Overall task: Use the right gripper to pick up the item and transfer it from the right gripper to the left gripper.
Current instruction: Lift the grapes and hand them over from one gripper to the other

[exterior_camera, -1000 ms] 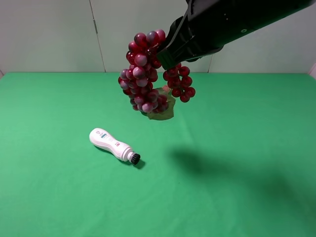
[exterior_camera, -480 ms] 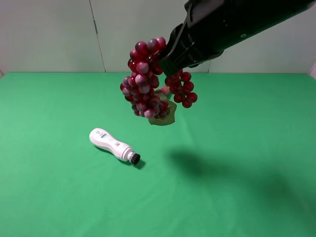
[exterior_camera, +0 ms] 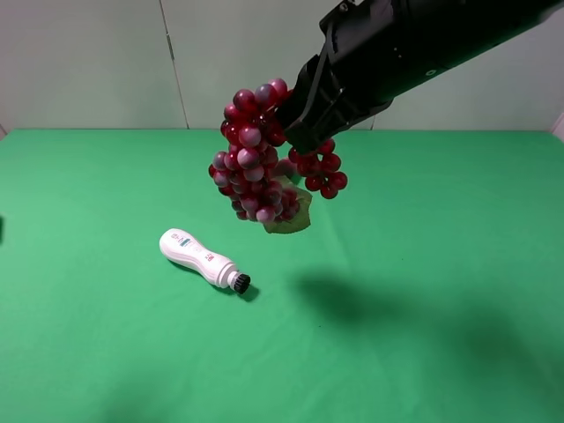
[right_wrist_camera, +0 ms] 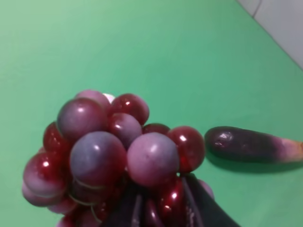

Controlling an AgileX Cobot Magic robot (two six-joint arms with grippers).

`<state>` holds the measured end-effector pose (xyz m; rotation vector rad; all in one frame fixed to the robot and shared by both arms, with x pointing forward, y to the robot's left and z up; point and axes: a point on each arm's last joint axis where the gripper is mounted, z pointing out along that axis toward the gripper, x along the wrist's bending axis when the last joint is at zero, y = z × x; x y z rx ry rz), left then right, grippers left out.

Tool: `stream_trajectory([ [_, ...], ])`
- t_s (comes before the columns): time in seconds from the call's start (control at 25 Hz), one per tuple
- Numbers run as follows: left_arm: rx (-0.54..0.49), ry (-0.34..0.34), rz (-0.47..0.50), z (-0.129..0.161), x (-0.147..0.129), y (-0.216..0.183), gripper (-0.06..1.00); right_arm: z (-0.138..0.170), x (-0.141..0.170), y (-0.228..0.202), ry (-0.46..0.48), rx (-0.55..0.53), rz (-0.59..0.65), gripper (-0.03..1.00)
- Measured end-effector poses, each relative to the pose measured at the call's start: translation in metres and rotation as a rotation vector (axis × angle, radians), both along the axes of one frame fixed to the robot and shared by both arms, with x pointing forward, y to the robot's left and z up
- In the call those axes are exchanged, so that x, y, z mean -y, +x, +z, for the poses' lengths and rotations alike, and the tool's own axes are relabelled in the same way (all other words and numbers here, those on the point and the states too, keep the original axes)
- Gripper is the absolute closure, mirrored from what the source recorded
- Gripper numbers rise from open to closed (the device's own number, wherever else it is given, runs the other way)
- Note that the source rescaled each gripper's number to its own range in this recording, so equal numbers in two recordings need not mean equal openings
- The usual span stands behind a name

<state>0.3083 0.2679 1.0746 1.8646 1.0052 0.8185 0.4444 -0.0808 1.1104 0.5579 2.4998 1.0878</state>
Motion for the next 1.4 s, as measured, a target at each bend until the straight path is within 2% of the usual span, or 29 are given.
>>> stream_trajectory([
  [0.08,-0.002,0.034,-0.081,-0.002,0.005,0.015,-0.06,0.000,0.000,-0.001,-0.012,0.006,0.027,0.93],
  [0.2,-0.006,0.050,-0.174,-0.005,0.011,0.034,-0.06,-0.001,-0.001,-0.002,-0.028,0.011,0.053,0.94],
  [0.56,-0.028,0.072,-0.393,-0.026,0.024,0.078,-0.06,-0.006,-0.003,-0.001,-0.070,0.026,0.103,0.95],
  [0.76,0.007,0.077,-0.565,-0.036,0.033,0.090,-0.06,-0.013,-0.006,0.001,-0.080,-0.002,0.108,0.95],
  [0.88,0.031,0.083,-0.631,-0.041,0.036,0.096,-0.06,-0.013,-0.007,0.001,-0.077,-0.004,0.108,0.95],
  [1.0,0.047,0.058,-0.672,-0.046,0.039,0.103,-0.06,-0.013,-0.007,0.001,-0.082,0.001,0.116,0.95],
  [1.16,0.050,-0.016,-0.701,-0.054,0.043,0.115,-0.06,-0.013,-0.007,0.001,-0.084,0.003,0.120,0.95],
  [1.4,0.000,-0.114,-0.728,-0.069,0.046,0.127,-0.06,-0.013,-0.007,0.001,-0.083,0.002,0.120,0.95],
])
